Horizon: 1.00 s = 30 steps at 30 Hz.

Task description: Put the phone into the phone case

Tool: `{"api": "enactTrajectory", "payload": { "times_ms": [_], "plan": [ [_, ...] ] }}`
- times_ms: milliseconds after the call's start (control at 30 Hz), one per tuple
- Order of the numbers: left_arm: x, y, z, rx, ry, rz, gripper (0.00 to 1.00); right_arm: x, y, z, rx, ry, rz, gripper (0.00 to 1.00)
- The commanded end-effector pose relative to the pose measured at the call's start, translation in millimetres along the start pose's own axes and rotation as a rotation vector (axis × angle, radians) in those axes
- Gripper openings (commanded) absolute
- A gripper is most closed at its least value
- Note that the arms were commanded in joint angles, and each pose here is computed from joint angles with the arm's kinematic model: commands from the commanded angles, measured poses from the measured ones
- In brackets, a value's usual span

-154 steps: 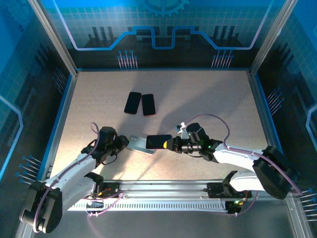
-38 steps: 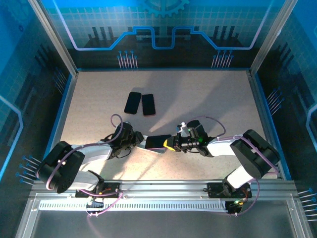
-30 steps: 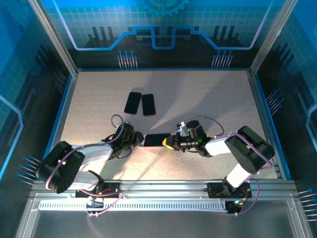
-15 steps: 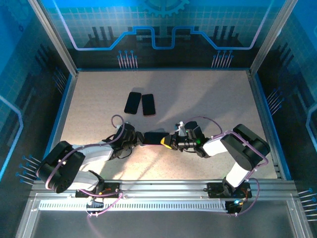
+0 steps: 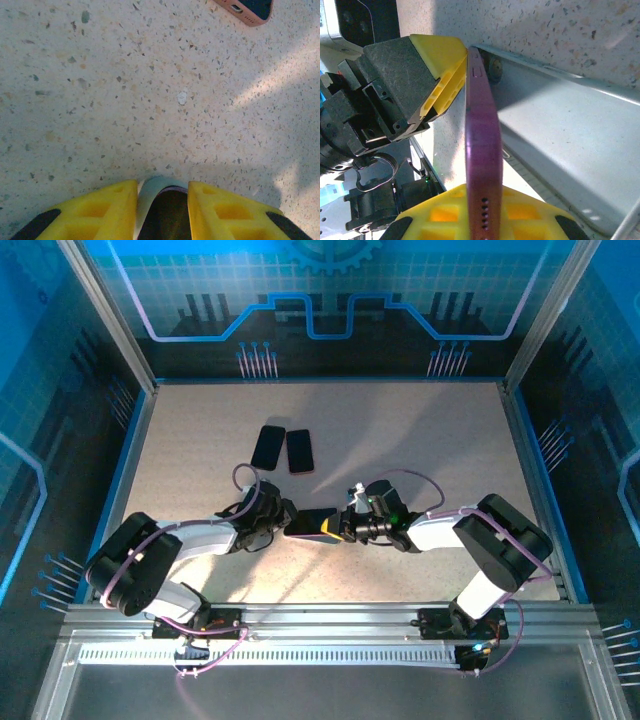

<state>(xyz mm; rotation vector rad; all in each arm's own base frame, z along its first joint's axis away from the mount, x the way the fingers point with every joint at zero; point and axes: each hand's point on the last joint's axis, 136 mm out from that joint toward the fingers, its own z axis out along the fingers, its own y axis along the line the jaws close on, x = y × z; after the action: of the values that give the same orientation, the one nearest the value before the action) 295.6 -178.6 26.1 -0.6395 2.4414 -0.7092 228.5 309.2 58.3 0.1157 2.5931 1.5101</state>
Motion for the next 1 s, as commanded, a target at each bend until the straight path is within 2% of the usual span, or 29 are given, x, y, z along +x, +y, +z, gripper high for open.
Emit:
{"api": "enactTrajectory", "payload": {
  "times_ms": [0,567,967],
  "plan": [
    [-2,-22,0,0.072,0.007,0.007,0.32,25,-31,6,0.099,0.088,0.061,0.00],
    [35,7,-17,0.054,0.073,-0.049,0.31,23,-39,5,0.143,0.065,0.083,0.00],
    [51,1,-23,0.072,0.073,-0.033,0.31,26,-43,10,0.156,0.072,0.094,0.00]
  ]
}}
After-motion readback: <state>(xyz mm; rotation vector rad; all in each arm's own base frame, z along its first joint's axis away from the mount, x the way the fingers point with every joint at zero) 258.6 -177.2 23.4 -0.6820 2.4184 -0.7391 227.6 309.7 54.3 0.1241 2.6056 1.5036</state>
